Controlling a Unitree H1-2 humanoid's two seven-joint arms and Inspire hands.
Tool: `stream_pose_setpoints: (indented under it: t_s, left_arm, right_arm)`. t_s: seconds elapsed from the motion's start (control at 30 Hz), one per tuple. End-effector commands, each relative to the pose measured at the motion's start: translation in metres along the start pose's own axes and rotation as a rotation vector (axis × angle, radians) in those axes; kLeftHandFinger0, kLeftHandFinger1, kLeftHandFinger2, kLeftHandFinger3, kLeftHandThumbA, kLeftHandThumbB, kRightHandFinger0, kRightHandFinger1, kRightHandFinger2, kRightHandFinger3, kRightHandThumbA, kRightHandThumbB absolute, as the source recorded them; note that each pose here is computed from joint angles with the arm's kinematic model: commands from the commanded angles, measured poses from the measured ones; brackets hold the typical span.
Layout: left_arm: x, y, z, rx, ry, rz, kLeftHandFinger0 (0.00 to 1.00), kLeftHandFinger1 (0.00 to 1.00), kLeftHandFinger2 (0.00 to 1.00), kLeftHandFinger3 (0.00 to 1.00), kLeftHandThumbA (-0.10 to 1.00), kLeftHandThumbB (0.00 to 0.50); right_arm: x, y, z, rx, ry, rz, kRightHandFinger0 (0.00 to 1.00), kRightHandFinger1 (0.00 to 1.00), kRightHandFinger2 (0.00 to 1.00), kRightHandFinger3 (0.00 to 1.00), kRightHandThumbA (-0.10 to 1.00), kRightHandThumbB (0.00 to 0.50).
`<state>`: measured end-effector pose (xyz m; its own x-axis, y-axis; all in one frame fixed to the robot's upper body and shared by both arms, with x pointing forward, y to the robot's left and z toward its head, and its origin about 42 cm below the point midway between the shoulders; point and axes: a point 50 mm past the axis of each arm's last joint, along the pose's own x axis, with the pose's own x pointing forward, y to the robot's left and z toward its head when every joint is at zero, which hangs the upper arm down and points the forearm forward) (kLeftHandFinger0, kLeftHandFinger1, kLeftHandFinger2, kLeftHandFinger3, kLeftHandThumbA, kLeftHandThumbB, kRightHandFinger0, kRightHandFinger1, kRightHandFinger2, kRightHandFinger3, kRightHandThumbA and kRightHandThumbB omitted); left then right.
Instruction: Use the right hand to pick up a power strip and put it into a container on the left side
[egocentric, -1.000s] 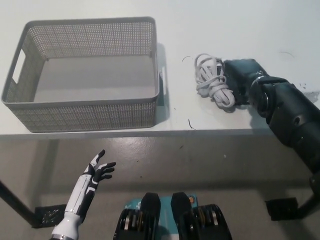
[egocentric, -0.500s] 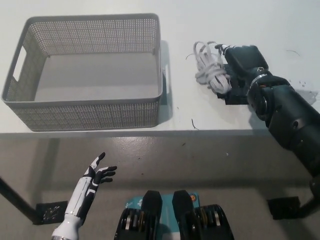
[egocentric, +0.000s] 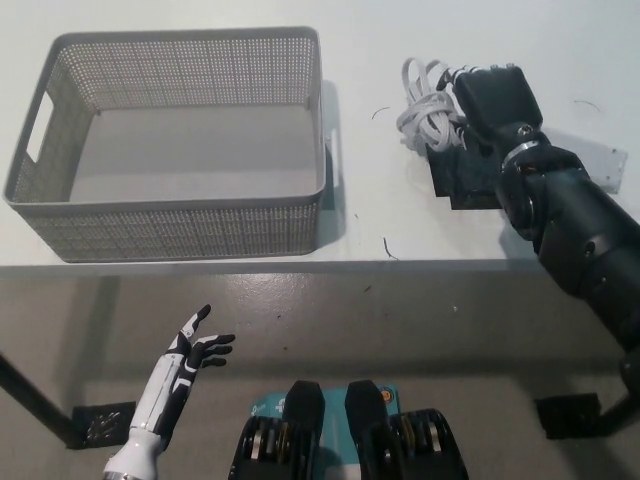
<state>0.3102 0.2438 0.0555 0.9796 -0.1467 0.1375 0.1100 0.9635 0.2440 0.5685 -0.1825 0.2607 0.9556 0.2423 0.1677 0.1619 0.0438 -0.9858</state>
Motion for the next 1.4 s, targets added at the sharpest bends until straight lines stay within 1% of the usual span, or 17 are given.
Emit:
stream_pose_setpoints:
  t_s: [0.0, 0.07, 0.33, 0.47, 0.6, 0.67, 0.73, 0.8, 0.83, 0.9, 0.97, 1.03, 1.1, 1.13, 1.2, 1.27, 1.37]
  left_arm:
    - [0.002, 0.010, 0.024, 0.051, -0.125, -0.028, 0.73, 0.72, 0.74, 1.00, 1.00, 0.188]
    - [0.002, 0.011, 0.023, 0.046, -0.122, -0.030, 0.73, 0.72, 0.73, 1.00, 1.00, 0.191]
    - [0.000, 0.011, 0.022, 0.067, -0.118, -0.039, 0.72, 0.70, 0.72, 1.00, 1.00, 0.185]
    - [-0.003, 0.010, 0.021, 0.067, -0.113, -0.036, 0.71, 0.69, 0.71, 1.00, 1.00, 0.185]
    - [-0.005, 0.008, 0.020, 0.079, -0.108, -0.043, 0.71, 0.69, 0.71, 1.00, 1.00, 0.184]
    - [-0.006, 0.008, 0.020, 0.083, -0.109, -0.046, 0.71, 0.68, 0.71, 1.00, 1.00, 0.184]
    - [-0.006, 0.007, 0.020, 0.083, -0.108, -0.050, 0.70, 0.68, 0.70, 1.00, 1.00, 0.183]
    - [-0.007, 0.007, 0.019, 0.084, -0.106, -0.053, 0.70, 0.68, 0.70, 1.00, 1.00, 0.184]
    - [-0.008, 0.006, 0.019, 0.087, -0.104, -0.058, 0.70, 0.68, 0.70, 1.00, 1.00, 0.180]
    - [-0.010, 0.005, 0.018, 0.092, -0.102, -0.066, 0.70, 0.68, 0.71, 1.00, 1.00, 0.182]
    - [-0.012, 0.005, 0.018, 0.099, -0.101, -0.073, 0.71, 0.68, 0.71, 1.00, 1.00, 0.184]
    - [-0.015, 0.004, 0.017, 0.101, -0.096, -0.077, 0.71, 0.69, 0.71, 1.00, 1.00, 0.174]
    - [-0.018, 0.003, 0.016, 0.100, -0.093, -0.078, 0.71, 0.69, 0.71, 1.00, 1.00, 0.178]
    - [-0.019, 0.004, 0.016, 0.098, -0.090, -0.079, 0.72, 0.69, 0.72, 1.00, 1.00, 0.171]
    - [-0.019, 0.005, 0.014, 0.094, -0.085, -0.078, 0.72, 0.69, 0.72, 1.00, 1.00, 0.170]
    - [-0.019, 0.005, 0.014, 0.098, -0.083, -0.079, 0.72, 0.69, 0.73, 1.00, 1.00, 0.173]
    - [-0.020, 0.004, 0.013, 0.096, -0.079, -0.082, 0.73, 0.71, 0.75, 1.00, 1.00, 0.169]
  right_arm:
    - [0.035, -0.364, 0.061, -0.228, -0.404, -1.264, 0.00, 0.00, 0.60, 0.58, -0.10, 0.192]
    - [0.035, -0.373, 0.062, -0.239, -0.403, -1.267, 0.00, 0.00, 0.61, 0.61, -0.10, 0.185]
    - [0.035, -0.400, 0.070, -0.282, -0.411, -1.283, 0.00, 0.00, 0.65, 0.59, -0.10, 0.236]
    - [0.033, -0.411, 0.081, -0.297, -0.424, -1.313, 0.00, 0.00, 0.64, 0.56, -0.10, 0.221]
    - [0.031, -0.426, 0.099, -0.319, -0.442, -1.336, 0.00, 0.00, 0.67, 0.58, -0.10, 0.217]
    - [0.029, -0.436, 0.109, -0.329, -0.457, -1.360, 0.00, 0.00, 0.63, 0.51, -0.10, 0.220]
    - [0.027, -0.444, 0.119, -0.316, -0.478, -1.358, 0.00, 0.00, 0.64, 0.52, -0.10, 0.195]
    - [0.026, -0.448, 0.125, -0.323, -0.487, -1.359, 0.00, 0.00, 0.65, 0.54, -0.10, 0.208]
    - [0.024, -0.451, 0.133, -0.335, -0.516, -1.380, 0.00, 0.00, 0.59, 0.45, -0.10, 0.238]
    - [0.023, -0.455, 0.143, -0.332, -0.540, -1.382, 0.00, 0.00, 0.55, 0.31, -0.10, 0.230]
    - [0.021, -0.459, 0.156, -0.345, -0.538, -1.396, 0.00, 0.00, 0.46, 0.23, -0.10, 0.243]
    - [0.019, -0.461, 0.169, -0.325, -0.567, -1.419, 0.00, 0.00, 0.39, 0.19, -0.10, 0.291]
    - [0.017, -0.462, 0.179, -0.307, -0.592, -1.425, 0.00, 0.00, 0.38, 0.25, -0.10, 0.301]
    - [0.016, -0.464, 0.185, -0.306, -0.602, -1.429, 0.00, 0.04, 0.46, 0.43, -0.10, 0.262]
    - [0.011, -0.471, 0.201, -0.301, -0.631, -1.430, 0.00, 0.00, 0.27, 0.38, -0.10, 0.300]
    - [0.006, -0.479, 0.217, -0.295, -0.651, -1.437, 0.00, 0.00, 0.20, 0.39, -0.10, 0.324]
    - [0.001, -0.484, 0.238, -0.274, -0.687, -1.415, 0.00, 0.00, 0.24, 0.37, -0.10, 0.301]
